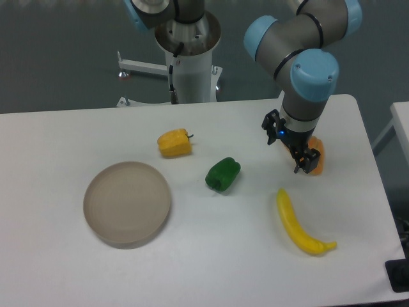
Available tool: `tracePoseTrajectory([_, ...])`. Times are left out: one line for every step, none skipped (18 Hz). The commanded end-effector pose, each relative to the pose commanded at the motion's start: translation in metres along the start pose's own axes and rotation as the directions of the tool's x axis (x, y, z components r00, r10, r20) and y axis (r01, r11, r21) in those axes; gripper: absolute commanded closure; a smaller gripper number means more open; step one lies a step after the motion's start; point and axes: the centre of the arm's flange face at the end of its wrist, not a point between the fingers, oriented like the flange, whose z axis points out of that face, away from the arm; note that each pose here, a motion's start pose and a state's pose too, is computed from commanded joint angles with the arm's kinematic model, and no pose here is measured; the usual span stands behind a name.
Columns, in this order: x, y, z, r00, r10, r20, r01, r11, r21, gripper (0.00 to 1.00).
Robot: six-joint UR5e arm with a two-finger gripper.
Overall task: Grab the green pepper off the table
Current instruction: 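Release the orange pepper beside the banana and open the gripper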
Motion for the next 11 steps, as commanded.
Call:
tracePoseTrajectory([0.0,0.0,0.0,1.0,0.002,0.0,-0.002,1.0,0.0,0.0])
tracePoseTrajectory([0.0,0.001,-0.001,1.0,0.0,0.0,0.0,1.0,0.0,0.0])
tracePoseTrajectory([0.001,0.0,0.0,1.0,0.002,0.0,-0.002,1.0,0.0,0.0])
tracePoseTrajectory([0.001,0.0,0.0,1.0,-0.004,-0.002,0.004,1.0,0.001,0.0])
tracePoseTrajectory([0.001,0.001,0.001,1.0,-0.008,-0.003,0.008,1.0,0.001,0.0])
tracePoseTrajectory([0.004,0.0,0.003,1.0,-0.007,-0.008,0.008,1.0,0.01,0.0])
tracePoseTrajectory([0.009,0.0,0.012,1.0,-0.007,-0.025,0.007,1.0,0.007,0.0])
tracePoseTrajectory([0.014,0.001,0.022,0.999,-0.01,-0.042,0.01,1.0,0.012,0.0])
tracePoseTrajectory([0.016,0.001,0.026,0.999,-0.01,-0.047,0.01,1.0,0.013,0.0])
tracePoseTrajectory([0.019,-0.001,0.033,0.998,-0.011,-0.062,0.012,1.0,0.014,0.0])
tracePoseTrajectory([0.022,-0.003,0.037,0.997,-0.031,-0.072,0.032,0.999,0.011,0.0])
